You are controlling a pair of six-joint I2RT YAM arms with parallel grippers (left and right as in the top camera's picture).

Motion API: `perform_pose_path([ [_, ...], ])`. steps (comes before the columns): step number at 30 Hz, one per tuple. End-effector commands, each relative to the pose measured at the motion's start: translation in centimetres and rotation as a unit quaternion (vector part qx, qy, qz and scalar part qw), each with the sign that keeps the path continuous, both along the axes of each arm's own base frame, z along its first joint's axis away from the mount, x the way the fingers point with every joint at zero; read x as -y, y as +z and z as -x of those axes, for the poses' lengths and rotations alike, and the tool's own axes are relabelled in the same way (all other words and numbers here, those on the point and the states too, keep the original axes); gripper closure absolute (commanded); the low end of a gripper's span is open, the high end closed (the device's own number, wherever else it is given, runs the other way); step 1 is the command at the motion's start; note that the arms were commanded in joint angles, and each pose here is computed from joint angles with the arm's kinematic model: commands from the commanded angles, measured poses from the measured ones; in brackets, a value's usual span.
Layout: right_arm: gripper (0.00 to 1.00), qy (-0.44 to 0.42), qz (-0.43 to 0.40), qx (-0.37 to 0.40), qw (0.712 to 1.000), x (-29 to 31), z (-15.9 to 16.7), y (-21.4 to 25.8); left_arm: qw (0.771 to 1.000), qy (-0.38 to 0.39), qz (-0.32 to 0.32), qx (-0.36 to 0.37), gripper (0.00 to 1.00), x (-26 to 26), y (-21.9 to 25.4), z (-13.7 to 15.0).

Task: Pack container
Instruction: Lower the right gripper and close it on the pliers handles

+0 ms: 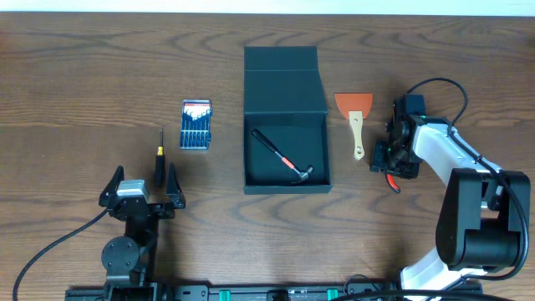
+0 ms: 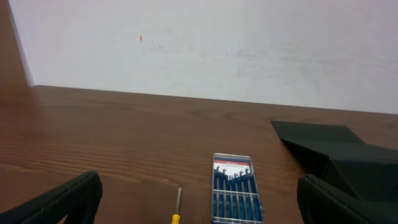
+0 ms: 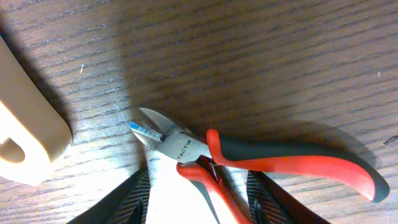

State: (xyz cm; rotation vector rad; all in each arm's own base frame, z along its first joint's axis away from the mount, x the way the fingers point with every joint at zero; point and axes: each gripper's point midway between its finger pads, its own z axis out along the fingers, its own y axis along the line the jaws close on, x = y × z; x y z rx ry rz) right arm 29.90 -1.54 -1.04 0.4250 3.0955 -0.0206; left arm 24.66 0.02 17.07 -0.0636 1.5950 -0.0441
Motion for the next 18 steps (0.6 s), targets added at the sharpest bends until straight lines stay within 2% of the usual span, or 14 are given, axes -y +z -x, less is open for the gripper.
perform_pose_path([
  [1,0.53,0.003,0.025,-0.096,0.995,1.01,4.95,-3.80,1.000,-0.004,-0.005,0.001,0.01,0.16,-0.20,-0.02],
  [4,0.70,0.002,0.023,-0.097,0.995,0.93,5.01,-3.79,1.000,-0.004,-0.005,0.001,0.01,0.16,-0.21,-0.02],
  [5,0.73,0.001,0.022,-0.098,0.995,0.91,5.04,-3.79,1.000,-0.004,-0.005,0.001,0.01,0.15,-0.21,-0.02],
  [11,0.74,-0.004,0.010,-0.095,0.995,0.50,4.90,-3.83,1.000,-0.004,-0.005,0.001,0.01,0.15,-0.21,-0.02],
  [13,0.77,-0.003,0.010,-0.094,0.995,0.50,4.87,-3.84,1.000,-0.004,-0.005,0.001,0.01,0.15,-0.21,-0.02],
  [17,0.98,-0.003,0.010,-0.093,0.996,0.49,4.79,-3.85,1.000,-0.004,-0.005,0.001,0.02,0.15,-0.21,-0.02],
  [18,0.99,-0.003,0.010,-0.092,0.996,0.50,4.78,-3.85,1.000,-0.004,-0.005,0.001,0.02,0.16,-0.20,-0.02],
])
